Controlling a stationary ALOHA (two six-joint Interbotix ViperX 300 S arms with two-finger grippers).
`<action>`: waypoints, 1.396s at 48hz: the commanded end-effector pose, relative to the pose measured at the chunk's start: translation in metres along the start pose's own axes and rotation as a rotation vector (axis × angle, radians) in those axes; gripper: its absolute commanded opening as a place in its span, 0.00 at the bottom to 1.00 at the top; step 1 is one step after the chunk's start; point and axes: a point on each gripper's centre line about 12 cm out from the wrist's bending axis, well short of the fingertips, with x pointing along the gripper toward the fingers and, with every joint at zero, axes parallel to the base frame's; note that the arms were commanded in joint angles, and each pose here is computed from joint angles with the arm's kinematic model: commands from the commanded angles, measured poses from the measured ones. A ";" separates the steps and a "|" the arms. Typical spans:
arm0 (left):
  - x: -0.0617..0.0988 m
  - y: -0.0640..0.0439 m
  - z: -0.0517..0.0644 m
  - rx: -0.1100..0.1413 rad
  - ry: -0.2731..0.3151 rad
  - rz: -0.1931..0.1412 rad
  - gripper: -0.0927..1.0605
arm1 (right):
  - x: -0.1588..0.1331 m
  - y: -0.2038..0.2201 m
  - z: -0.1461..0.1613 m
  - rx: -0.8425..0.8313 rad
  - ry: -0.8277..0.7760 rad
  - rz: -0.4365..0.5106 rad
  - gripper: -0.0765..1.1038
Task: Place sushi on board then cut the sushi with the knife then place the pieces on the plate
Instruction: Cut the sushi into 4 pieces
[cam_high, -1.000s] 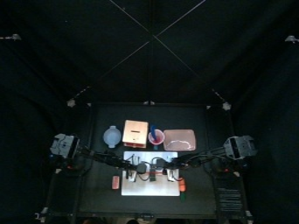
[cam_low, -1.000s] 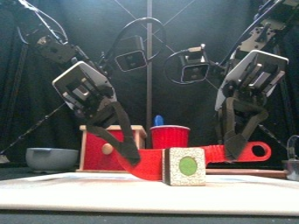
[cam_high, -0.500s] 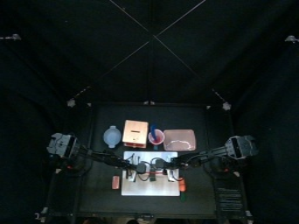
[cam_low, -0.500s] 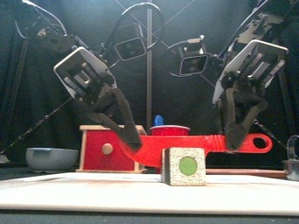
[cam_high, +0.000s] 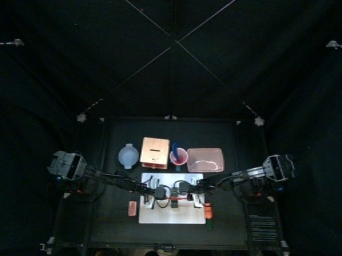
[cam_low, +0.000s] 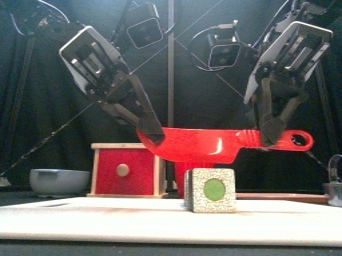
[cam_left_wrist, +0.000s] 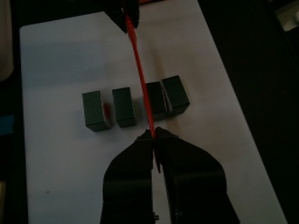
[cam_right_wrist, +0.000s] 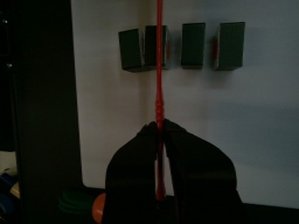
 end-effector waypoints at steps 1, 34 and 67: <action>-0.005 -0.007 0.016 0.009 -0.048 -0.014 0.41 | -0.011 0.011 0.009 -0.012 -0.045 0.027 0.37; 0.013 -0.014 0.004 -0.017 -0.002 -0.026 0.41 | 0.006 0.013 0.002 0.008 -0.013 0.030 0.37; 0.031 -0.016 -0.013 -0.055 0.055 -0.028 0.41 | 0.037 0.022 -0.007 0.006 0.052 0.037 0.37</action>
